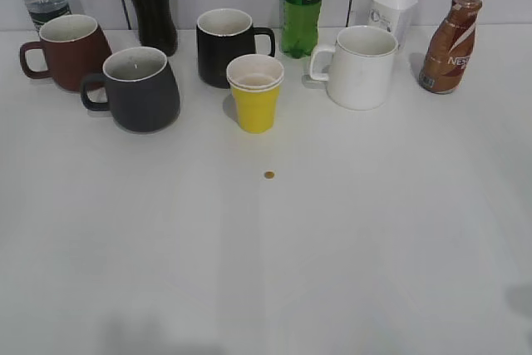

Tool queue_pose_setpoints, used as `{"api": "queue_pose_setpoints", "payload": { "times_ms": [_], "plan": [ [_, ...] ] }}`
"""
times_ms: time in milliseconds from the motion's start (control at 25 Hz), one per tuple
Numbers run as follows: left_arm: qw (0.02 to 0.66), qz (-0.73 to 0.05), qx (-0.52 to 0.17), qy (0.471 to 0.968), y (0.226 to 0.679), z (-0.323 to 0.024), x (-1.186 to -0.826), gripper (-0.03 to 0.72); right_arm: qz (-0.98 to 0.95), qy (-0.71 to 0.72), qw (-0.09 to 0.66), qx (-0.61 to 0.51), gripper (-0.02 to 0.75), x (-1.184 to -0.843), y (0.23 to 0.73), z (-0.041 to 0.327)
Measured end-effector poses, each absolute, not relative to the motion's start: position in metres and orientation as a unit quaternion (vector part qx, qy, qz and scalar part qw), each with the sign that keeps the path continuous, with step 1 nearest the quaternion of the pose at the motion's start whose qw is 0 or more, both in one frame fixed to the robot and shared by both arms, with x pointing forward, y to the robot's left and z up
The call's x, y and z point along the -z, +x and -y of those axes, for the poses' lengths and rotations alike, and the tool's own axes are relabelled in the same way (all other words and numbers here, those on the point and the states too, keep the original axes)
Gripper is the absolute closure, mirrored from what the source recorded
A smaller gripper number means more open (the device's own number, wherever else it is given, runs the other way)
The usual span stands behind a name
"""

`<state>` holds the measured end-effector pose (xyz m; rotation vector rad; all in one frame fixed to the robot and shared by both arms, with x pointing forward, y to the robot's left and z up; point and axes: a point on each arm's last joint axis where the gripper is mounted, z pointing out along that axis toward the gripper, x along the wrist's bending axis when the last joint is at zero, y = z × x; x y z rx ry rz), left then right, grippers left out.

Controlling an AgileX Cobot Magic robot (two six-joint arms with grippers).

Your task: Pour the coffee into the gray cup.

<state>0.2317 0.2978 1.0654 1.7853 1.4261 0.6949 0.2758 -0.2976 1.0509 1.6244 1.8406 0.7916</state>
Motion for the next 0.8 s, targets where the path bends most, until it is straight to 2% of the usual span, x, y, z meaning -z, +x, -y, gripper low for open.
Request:
{"api": "queue_pose_setpoints", "payload": {
  "times_ms": [800],
  "plan": [
    [0.393,-0.548,-0.29,0.679,0.245,-0.295,-1.057,0.221,-0.704,0.582,0.264,-0.31,0.151,-1.049,0.275,0.292]
  ]
}}
